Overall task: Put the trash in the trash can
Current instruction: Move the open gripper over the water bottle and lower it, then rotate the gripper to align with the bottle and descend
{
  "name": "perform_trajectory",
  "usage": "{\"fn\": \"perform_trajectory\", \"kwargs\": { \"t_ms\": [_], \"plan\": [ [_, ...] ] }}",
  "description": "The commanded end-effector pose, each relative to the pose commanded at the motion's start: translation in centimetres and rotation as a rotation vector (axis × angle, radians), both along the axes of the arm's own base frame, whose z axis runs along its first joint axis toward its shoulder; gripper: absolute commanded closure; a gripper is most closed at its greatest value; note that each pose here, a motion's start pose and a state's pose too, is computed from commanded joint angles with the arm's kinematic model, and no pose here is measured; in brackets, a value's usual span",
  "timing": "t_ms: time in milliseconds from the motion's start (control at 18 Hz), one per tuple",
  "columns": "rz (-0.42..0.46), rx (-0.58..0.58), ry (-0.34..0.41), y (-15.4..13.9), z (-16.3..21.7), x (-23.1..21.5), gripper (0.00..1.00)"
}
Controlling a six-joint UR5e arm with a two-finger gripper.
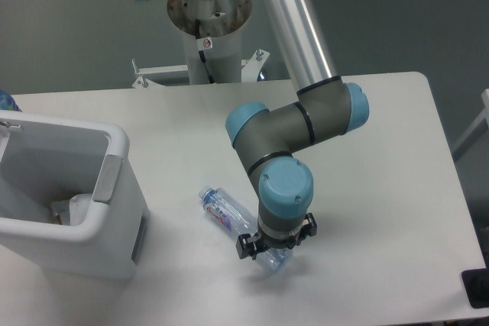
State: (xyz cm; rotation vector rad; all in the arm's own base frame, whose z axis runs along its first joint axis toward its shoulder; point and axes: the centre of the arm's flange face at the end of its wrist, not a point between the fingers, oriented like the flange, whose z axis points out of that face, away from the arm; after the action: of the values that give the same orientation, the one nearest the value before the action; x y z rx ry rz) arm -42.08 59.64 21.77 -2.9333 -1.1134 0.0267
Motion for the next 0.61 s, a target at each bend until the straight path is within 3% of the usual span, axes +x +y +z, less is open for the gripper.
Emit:
{"fn": "perform_trajectory", "kwargs": {
  "t_ms": [444, 611],
  "plan": [
    [-0.008, -0.023, -0.018, 0.8, -2.5, 0.5, 0.00],
    [-0.012, -0.040, -0.007, 1.1, -2.8, 0.8, 0.12]
  ]
}}
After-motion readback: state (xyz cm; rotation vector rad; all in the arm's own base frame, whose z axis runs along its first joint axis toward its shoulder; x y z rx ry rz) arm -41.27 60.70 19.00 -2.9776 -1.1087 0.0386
